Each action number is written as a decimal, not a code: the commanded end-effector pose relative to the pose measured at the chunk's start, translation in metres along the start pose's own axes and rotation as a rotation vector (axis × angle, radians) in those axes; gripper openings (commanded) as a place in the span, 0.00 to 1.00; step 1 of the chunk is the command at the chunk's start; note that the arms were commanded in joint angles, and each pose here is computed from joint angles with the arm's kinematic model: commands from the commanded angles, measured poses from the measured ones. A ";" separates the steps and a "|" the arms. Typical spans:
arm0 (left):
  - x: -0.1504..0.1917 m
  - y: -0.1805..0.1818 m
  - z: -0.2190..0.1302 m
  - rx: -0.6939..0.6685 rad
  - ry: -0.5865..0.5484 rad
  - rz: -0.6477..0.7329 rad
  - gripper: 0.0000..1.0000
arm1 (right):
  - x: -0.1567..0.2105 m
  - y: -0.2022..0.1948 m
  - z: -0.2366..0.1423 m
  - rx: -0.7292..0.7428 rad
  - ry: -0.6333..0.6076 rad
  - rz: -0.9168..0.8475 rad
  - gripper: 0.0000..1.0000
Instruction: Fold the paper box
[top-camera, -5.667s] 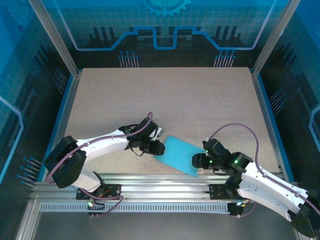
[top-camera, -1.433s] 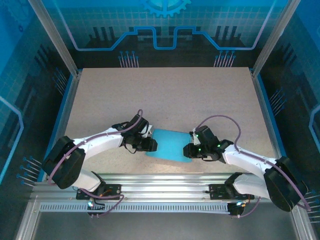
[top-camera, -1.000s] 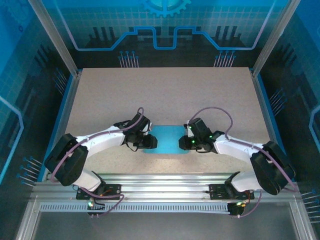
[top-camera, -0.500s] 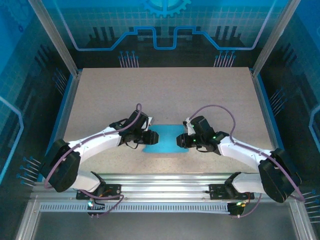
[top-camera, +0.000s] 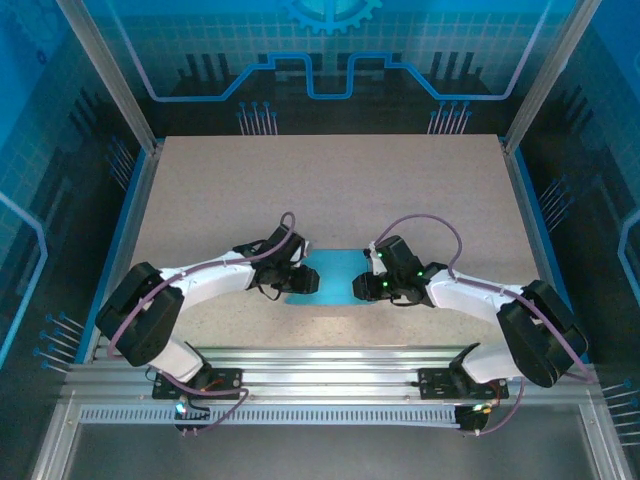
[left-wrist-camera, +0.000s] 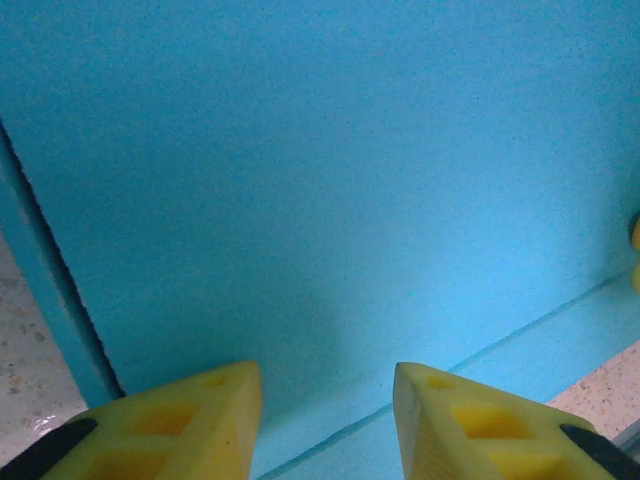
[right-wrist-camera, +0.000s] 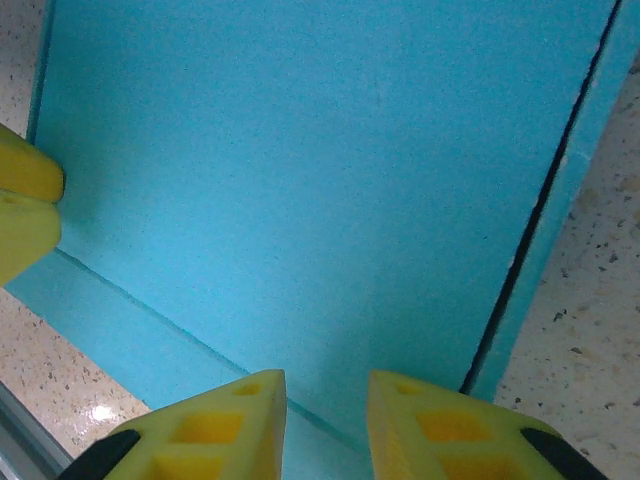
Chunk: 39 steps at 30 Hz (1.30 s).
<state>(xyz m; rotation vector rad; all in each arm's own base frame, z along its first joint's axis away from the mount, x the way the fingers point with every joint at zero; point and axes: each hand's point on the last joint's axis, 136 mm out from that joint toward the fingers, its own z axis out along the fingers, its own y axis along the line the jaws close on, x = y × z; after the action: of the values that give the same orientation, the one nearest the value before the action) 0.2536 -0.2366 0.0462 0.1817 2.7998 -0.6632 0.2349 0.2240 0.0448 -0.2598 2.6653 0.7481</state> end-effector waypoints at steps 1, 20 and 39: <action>0.006 0.006 0.008 -0.036 0.019 0.003 0.41 | 0.013 -0.014 0.006 0.068 0.034 0.003 0.30; -0.002 -0.008 -0.064 0.030 -0.182 0.066 0.99 | -0.026 0.013 -0.061 -0.004 -0.185 -0.016 1.00; 0.011 -0.004 -0.047 0.094 -0.145 -0.072 0.99 | -0.005 0.010 -0.033 -0.068 -0.092 0.028 1.00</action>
<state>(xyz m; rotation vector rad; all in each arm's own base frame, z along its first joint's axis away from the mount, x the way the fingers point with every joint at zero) 0.2291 -0.2088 0.0814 0.0686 2.6565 -0.7237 0.2272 0.2136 0.0851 -0.2437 2.5397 0.8018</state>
